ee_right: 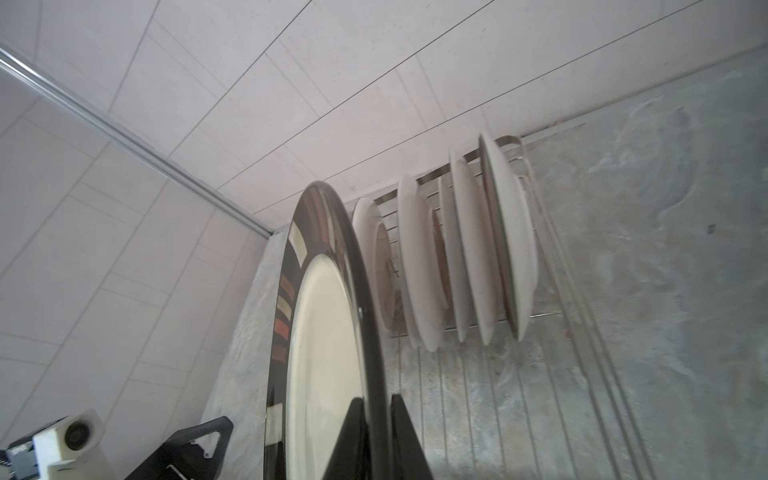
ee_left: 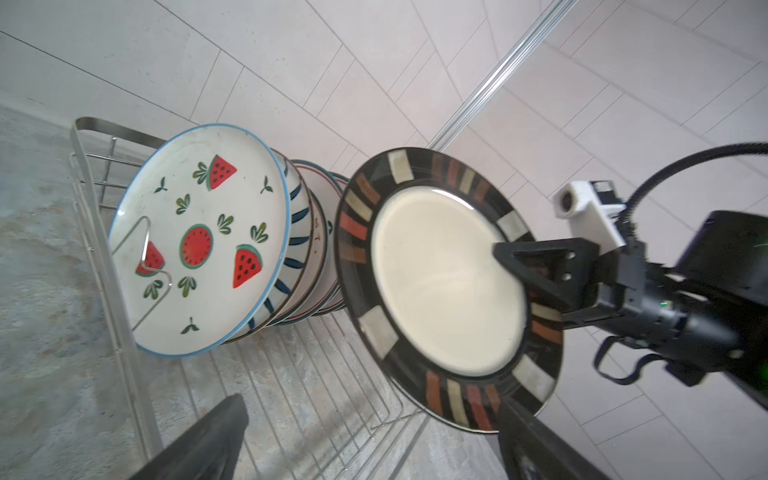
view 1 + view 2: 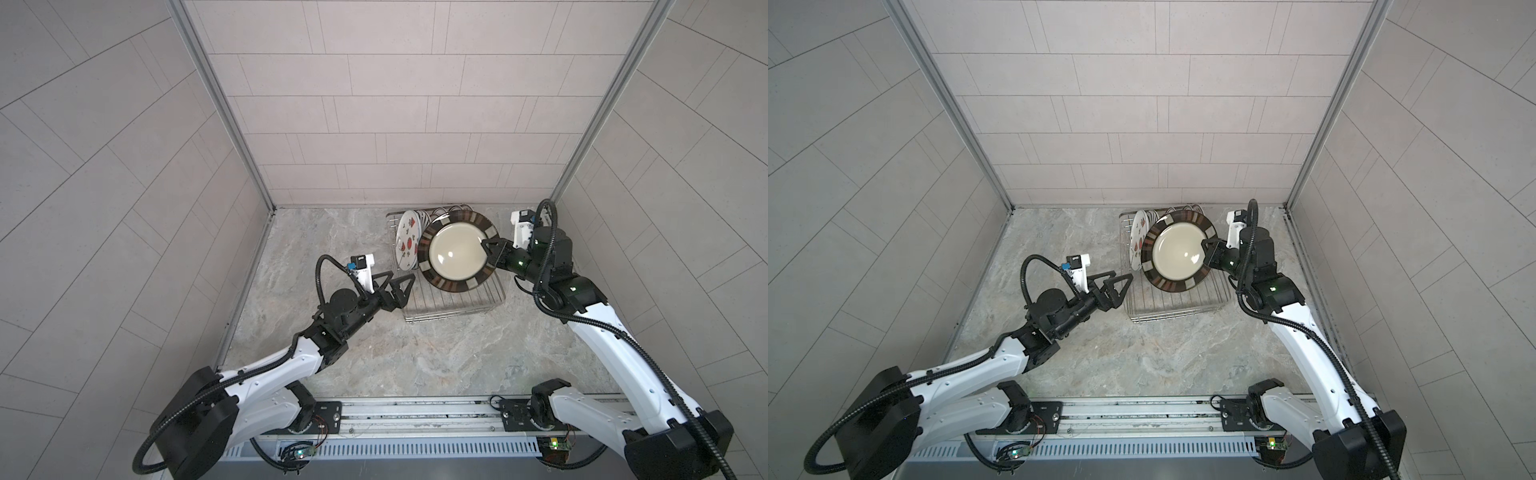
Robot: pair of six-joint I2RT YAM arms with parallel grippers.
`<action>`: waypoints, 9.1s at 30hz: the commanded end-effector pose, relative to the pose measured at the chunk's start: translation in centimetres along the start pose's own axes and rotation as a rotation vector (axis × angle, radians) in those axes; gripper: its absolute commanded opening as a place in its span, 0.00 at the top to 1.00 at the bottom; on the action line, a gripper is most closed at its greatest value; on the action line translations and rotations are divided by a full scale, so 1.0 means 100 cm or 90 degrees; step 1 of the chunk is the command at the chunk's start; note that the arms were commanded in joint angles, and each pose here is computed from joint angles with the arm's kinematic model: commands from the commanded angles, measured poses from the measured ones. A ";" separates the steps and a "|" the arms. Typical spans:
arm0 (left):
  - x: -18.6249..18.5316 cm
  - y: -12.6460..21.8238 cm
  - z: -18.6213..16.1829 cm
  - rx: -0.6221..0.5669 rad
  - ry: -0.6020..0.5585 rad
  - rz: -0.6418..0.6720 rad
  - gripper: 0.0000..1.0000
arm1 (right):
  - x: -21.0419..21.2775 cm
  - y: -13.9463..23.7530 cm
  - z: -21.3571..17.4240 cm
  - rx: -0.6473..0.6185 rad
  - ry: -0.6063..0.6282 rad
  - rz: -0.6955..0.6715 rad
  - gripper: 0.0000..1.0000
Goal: Unload the plates from the dish rack
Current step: 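Lift the dark rimmed plate up out of the rack with the right gripper, then bring the plate to the left gripper and grip its rim with the left gripper, then lower the plate onto the table with the left gripper while the right gripper draws back, then open the left gripper beside the placed plate while the right gripper moves toward the rack, then reach the right gripper to the watermelon plate in the rack while the left gripper rises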
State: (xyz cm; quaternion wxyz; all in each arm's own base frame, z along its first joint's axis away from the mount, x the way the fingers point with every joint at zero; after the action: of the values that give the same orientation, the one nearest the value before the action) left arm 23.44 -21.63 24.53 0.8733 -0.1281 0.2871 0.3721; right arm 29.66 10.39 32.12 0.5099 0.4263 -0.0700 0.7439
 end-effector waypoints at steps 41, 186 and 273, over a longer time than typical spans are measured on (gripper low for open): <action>0.029 -0.001 0.000 -0.049 0.295 0.146 0.87 | 0.081 -0.050 -0.039 0.112 0.028 0.267 1.00; 0.329 0.120 0.024 -0.341 0.389 0.728 0.12 | 0.143 -0.184 -0.187 0.290 0.520 0.087 0.02; 0.011 0.020 0.022 -0.015 -0.142 0.019 0.00 | 0.039 -0.224 -0.064 0.060 0.371 -0.345 0.69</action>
State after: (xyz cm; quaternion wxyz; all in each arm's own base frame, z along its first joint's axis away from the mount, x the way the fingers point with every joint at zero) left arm 23.56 -19.03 25.47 0.8954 -0.0845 0.1993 0.3890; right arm 44.06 27.22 23.85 0.6379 0.2390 0.2155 0.6996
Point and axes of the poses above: each gripper's point midway between its finger pads, its own y axis back along the fingers, its own x axis along the line the jaws close on, z = x × y, the point moved 5 cm from there along y, back along the fingers, and after that the axes turned 6 degrees about -y, right-handed, at the moved point
